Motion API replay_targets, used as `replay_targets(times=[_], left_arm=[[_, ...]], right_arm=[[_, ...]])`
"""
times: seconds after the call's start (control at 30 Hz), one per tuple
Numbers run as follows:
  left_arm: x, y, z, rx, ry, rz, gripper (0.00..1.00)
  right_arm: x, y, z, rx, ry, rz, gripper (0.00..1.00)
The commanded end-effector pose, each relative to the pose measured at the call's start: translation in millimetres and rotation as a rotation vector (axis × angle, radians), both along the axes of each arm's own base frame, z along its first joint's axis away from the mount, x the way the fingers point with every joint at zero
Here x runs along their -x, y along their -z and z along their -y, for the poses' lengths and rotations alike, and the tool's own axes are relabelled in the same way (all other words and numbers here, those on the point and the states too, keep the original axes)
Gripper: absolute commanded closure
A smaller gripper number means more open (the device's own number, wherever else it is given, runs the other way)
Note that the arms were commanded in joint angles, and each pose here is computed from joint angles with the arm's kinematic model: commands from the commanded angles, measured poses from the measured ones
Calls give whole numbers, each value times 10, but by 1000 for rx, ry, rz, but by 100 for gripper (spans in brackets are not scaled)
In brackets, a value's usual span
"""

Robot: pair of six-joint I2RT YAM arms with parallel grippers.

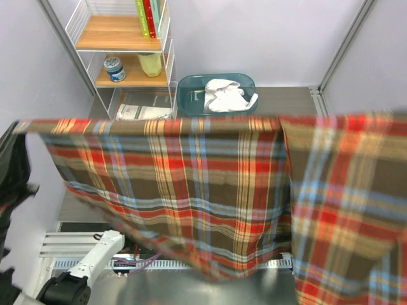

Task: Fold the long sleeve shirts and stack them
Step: Flatten the shirt out

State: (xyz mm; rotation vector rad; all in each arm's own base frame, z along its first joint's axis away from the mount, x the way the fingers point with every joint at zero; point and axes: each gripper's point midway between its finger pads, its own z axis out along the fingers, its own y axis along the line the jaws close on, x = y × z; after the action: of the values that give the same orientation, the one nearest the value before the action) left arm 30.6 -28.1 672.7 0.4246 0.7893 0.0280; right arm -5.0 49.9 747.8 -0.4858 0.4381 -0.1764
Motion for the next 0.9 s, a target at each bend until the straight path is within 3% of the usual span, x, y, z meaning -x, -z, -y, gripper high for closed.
replay_targets(times=[0.0, 0.03, 0.07, 0.1, 0.17, 0.2, 0.27, 0.3, 0.37, 0.53, 0.63, 0.67, 0.7, 0.83, 0.87], left_arm=[[-1348, 559, -129, 11, -223, -323, 100], [-1491, 703, -86, -25, -226, -353, 100], [-1856, 1105, 1, -61, -226, -442, 100], [-1923, 1274, 27, -84, -224, -462, 100], [-2198, 1669, 105, -149, -225, -507, 100], [-2411, 2152, 147, -192, -228, -603, 100], [-2617, 2668, 179, -259, -237, -690, 100], [-2761, 3036, 212, -280, -233, -733, 100], [-2919, 3455, 294, -349, -207, -792, 100], [-3492, 4622, 314, -462, -220, -942, 100], [-3808, 4803, 338, -464, -217, -974, 100], [-3941, 5113, 339, -483, -215, -1056, 100], [-4045, 5123, 335, -476, -226, -1072, 100], [-4353, 5302, 379, -517, -214, -1169, 100], [-4509, 5098, 383, -509, -232, -1136, 100]], right_arm=[[-1831, 424, 83, 22, 179, -275, 99], [-2028, 585, 41, 47, 175, -315, 99], [-2185, 709, -1, 62, 165, -333, 99], [-2527, 1154, -133, 131, 127, -437, 99], [-2826, 1576, -190, 166, 117, -518, 99], [-3110, 2081, -219, 190, 112, -624, 99], [-3334, 2468, -249, 224, 117, -662, 99], [-3520, 2959, -259, 241, 116, -749, 99], [-3714, 3299, -316, 268, 101, -767, 99], [-4305, 4644, -400, 313, 67, -1021, 99], [-4546, 5064, -401, 331, 83, -1095, 98], [-4686, 5251, -409, 335, 88, -1139, 96], [-4770, 5355, -409, 343, 97, -1163, 93], [-5101, 5567, -418, 342, 161, -1253, 76], [-5222, 5429, -395, 326, 184, -1240, 70]])
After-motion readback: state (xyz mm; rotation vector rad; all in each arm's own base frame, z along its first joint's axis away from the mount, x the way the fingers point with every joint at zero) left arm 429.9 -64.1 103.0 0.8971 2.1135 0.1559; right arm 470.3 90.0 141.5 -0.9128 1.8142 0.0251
